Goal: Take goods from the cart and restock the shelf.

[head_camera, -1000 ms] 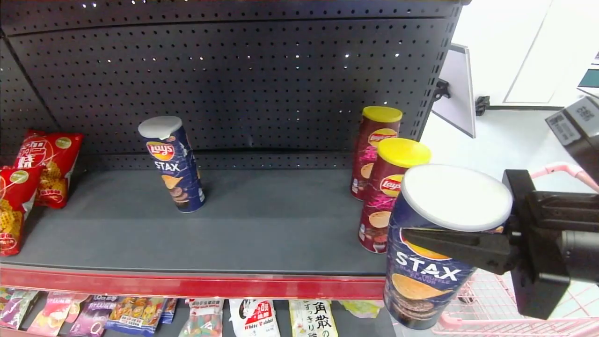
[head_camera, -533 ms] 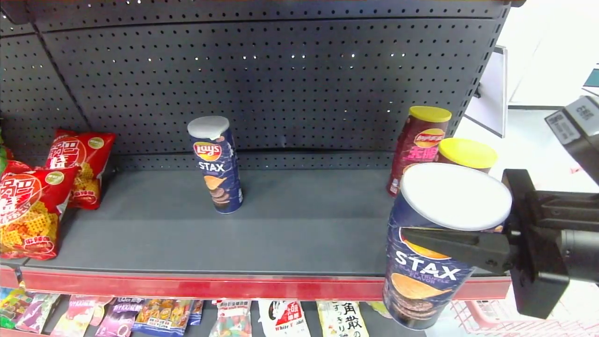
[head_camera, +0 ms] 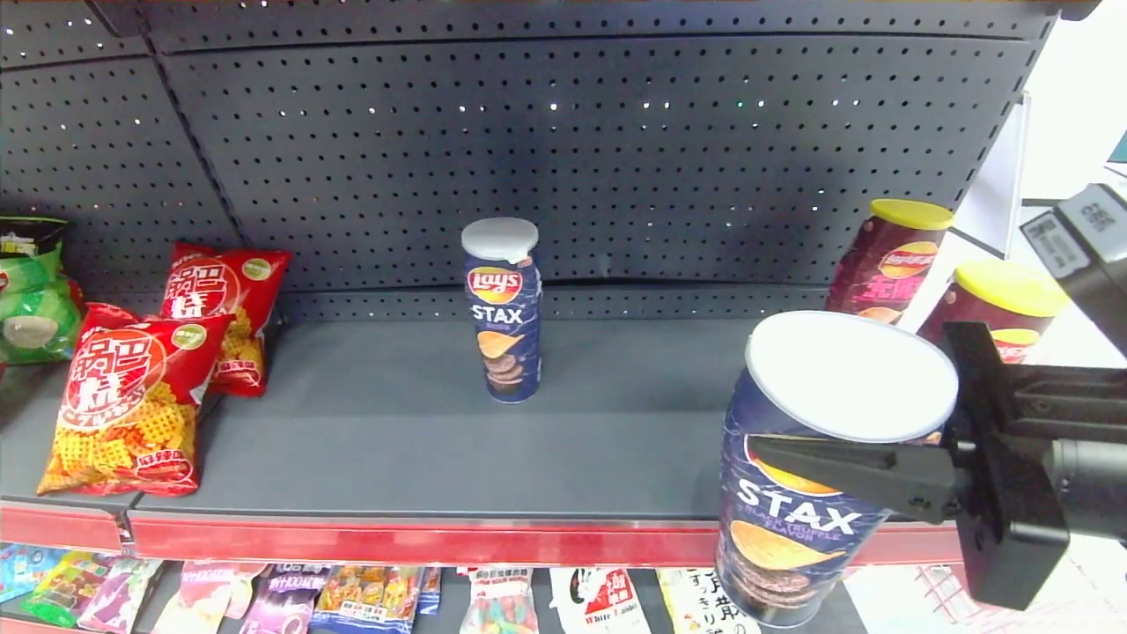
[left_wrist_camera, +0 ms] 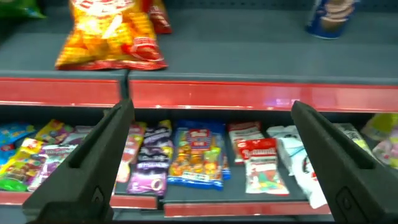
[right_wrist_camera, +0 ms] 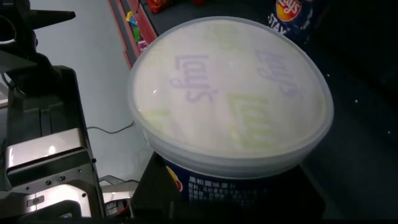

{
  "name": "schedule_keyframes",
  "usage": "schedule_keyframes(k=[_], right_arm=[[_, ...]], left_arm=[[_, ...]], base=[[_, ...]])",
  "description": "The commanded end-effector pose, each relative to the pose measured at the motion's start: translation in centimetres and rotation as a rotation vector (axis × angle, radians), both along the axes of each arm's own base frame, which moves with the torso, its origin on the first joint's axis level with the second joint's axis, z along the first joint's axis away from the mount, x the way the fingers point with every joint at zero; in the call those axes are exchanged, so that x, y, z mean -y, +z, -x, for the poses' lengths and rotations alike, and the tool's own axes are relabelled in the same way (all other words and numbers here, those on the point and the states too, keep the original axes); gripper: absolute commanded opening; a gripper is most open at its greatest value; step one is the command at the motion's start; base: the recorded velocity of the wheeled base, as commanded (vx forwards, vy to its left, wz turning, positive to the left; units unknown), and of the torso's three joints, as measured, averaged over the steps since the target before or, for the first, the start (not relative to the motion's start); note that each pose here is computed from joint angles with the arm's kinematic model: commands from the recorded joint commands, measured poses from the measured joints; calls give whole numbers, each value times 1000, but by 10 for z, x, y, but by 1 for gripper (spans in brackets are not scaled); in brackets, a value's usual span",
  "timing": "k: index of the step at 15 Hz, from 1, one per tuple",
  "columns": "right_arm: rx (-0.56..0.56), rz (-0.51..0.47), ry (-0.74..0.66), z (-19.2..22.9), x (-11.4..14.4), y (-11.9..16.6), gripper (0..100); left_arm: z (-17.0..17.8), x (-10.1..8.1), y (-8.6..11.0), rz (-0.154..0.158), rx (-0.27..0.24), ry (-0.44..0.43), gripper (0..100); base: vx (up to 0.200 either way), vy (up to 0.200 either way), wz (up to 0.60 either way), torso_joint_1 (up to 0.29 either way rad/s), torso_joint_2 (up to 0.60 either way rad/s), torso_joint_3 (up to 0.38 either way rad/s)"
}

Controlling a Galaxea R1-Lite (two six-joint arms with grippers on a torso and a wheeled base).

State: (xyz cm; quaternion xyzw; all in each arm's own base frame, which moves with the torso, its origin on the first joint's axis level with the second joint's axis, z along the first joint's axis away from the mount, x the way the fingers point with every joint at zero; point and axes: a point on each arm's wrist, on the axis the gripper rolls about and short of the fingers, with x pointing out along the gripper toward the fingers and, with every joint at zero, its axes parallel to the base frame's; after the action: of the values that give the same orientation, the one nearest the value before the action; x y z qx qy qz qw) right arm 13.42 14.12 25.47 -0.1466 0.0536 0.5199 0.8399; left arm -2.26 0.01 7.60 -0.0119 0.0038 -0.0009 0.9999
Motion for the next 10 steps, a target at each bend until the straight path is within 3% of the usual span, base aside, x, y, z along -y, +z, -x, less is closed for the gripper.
schedule_keyframes(k=[1, 5, 10], right_arm=[[-3, 3, 2, -1, -1, -1, 0], [-5, 5, 2, -1, -1, -2, 0], [-8, 6, 2, -1, -2, -2, 0]], left_arm=[[0, 0, 0, 1, -3, 0, 100], [0, 0, 0, 1, -2, 0, 100], [0, 0, 0, 1, -2, 0, 100]], base=[[0, 200, 0, 7, 7, 7], [0, 200, 0, 4, 5, 2], [0, 0, 0, 0, 0, 0]])
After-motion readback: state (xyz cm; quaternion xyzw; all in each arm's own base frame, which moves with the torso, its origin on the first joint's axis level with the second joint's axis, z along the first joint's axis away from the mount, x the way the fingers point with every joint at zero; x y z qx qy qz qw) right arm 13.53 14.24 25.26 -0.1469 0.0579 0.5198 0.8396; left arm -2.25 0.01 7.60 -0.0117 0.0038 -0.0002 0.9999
